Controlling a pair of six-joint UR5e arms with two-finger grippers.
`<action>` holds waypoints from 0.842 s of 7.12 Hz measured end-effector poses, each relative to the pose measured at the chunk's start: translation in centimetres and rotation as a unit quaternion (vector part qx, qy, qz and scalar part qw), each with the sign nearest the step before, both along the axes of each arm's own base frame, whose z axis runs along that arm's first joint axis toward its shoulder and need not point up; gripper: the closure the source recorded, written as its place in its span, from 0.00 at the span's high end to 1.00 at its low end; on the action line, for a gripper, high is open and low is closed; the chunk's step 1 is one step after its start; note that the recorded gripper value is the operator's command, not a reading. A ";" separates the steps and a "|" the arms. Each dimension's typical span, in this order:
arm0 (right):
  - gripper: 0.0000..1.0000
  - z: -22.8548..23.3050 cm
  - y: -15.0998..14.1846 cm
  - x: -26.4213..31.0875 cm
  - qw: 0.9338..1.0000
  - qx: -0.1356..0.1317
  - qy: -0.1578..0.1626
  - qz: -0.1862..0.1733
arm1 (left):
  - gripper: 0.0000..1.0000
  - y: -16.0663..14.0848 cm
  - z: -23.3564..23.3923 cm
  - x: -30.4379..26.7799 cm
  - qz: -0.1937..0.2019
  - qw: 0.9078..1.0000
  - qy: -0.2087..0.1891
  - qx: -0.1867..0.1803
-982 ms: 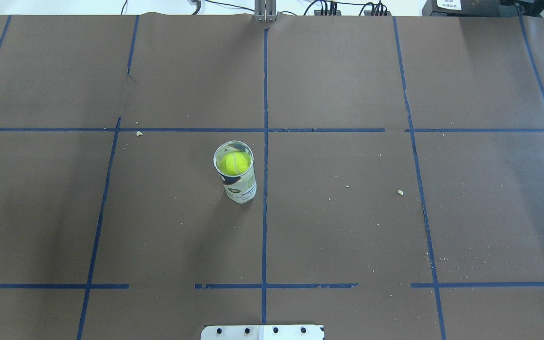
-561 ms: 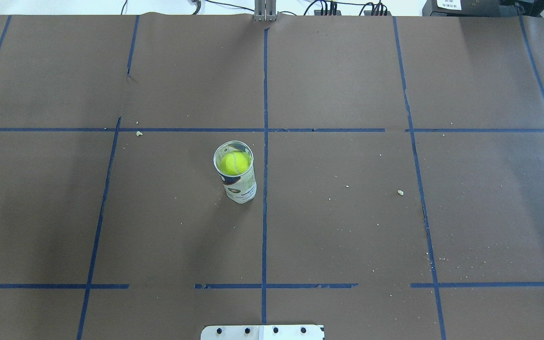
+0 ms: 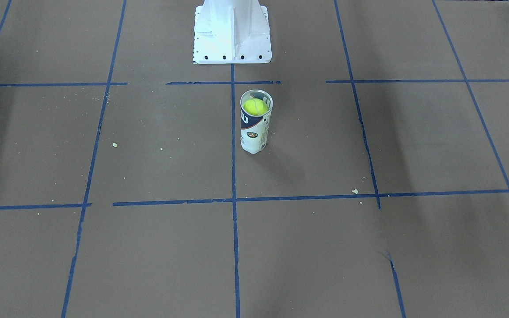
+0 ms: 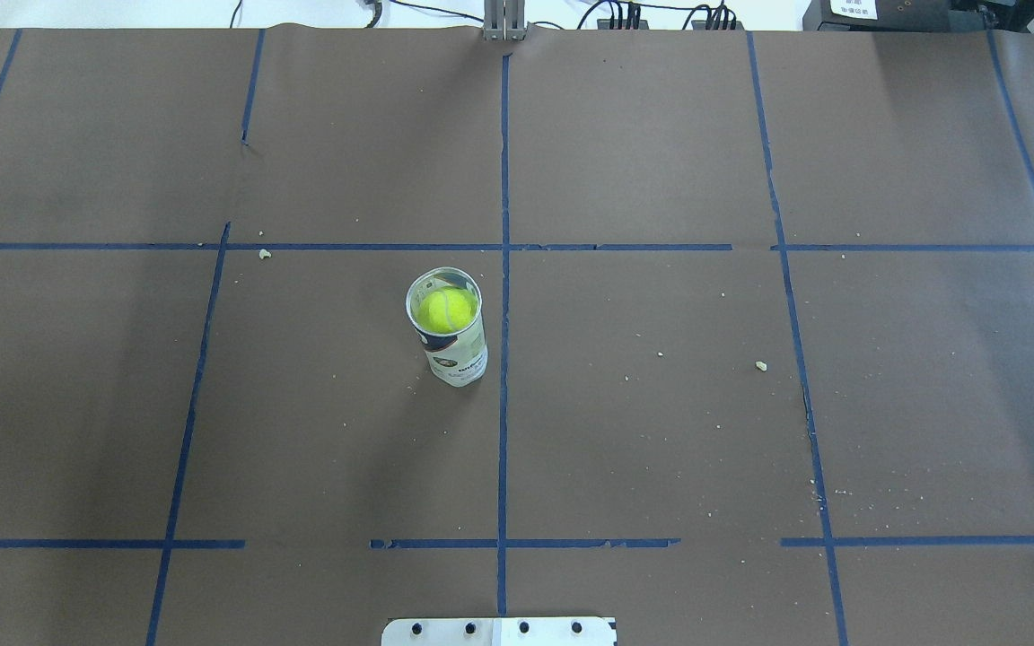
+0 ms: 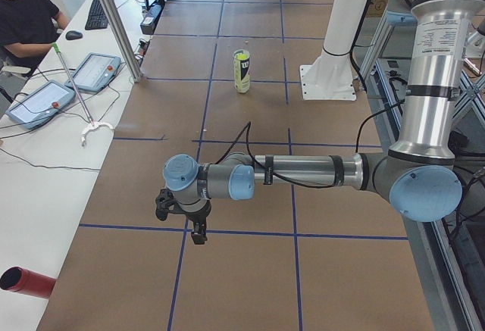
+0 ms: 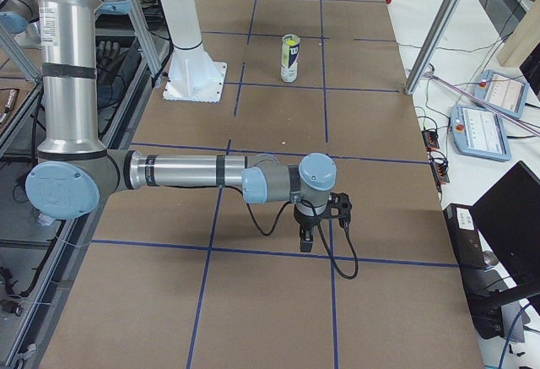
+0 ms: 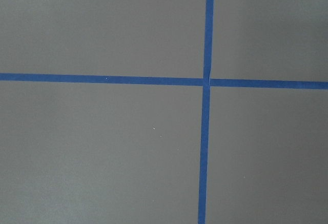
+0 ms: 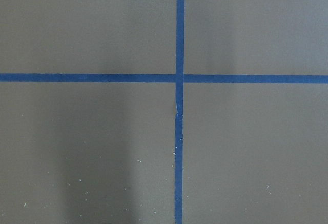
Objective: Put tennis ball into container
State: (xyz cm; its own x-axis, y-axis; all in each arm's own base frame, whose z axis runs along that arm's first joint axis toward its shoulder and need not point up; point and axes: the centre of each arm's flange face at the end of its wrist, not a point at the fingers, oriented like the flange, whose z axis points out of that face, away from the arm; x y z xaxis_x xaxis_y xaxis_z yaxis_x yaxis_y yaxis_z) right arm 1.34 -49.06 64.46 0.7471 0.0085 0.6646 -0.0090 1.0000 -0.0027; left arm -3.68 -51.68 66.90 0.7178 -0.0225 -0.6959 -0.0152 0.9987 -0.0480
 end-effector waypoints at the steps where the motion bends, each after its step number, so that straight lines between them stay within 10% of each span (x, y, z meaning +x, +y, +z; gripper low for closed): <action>1: 1.00 0.0 0.0 0.0 1.000 0.000 0.000 0.000 | 1.00 0.5 0.0 -0.1 0.003 1.000 0.000 0.003; 6: 1.00 0.0 0.0 0.0 1.000 0.000 0.000 0.000 | 1.00 3.1 -1.0 -0.3 0.009 1.000 0.003 0.019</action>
